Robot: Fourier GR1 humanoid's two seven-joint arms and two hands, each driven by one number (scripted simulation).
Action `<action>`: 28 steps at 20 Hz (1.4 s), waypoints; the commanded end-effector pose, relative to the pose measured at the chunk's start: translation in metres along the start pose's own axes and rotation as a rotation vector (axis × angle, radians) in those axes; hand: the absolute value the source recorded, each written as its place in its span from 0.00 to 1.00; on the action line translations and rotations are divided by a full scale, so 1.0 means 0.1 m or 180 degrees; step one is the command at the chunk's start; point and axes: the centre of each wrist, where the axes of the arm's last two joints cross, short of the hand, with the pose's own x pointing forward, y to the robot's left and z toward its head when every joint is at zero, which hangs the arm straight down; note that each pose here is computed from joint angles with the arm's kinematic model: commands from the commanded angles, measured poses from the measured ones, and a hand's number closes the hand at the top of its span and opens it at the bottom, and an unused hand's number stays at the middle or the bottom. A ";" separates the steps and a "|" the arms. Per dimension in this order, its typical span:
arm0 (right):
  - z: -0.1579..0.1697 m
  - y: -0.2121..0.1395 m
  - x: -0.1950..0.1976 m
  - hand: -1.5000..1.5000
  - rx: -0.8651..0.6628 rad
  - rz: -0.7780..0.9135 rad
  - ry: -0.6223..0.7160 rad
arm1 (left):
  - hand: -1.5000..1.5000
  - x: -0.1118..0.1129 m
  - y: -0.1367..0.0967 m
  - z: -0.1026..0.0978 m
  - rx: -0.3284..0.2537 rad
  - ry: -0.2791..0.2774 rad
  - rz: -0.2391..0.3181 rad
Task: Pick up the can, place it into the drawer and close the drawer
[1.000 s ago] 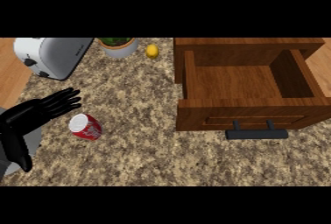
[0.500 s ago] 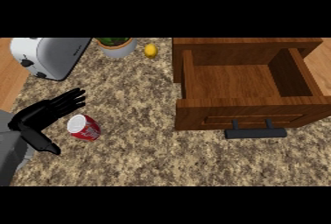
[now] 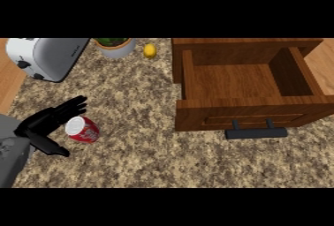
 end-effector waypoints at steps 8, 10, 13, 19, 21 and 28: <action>0.02 0.05 0.08 0.00 -0.0013 -0.0015 -0.0046 | 0.00 -0.28 -0.11 -0.07 -0.0369 -0.0165 0.0362; 0.10 -0.12 0.06 0.00 0.0079 0.0031 0.0051 | 0.00 -0.37 -0.22 -0.15 -0.0348 -0.0196 0.0375; 0.08 0.02 0.06 0.00 0.0037 -0.0017 -0.0020 | 0.00 -0.30 -0.15 -0.16 -0.0368 -0.0169 0.0423; 0.12 0.03 0.07 0.00 0.0090 -0.0048 -0.0018 | 0.00 -0.44 -0.31 -0.30 -0.0423 -0.0162 0.0635; 0.14 -0.07 0.12 0.00 0.0063 -0.0019 0.0047 | 1.00 -0.47 -0.41 -0.39 -0.0488 -0.0189 0.0682; 0.18 -0.01 0.05 0.00 0.0023 -0.0086 0.0058 | 1.00 -0.28 -0.35 -0.49 -0.0930 -0.0240 0.0815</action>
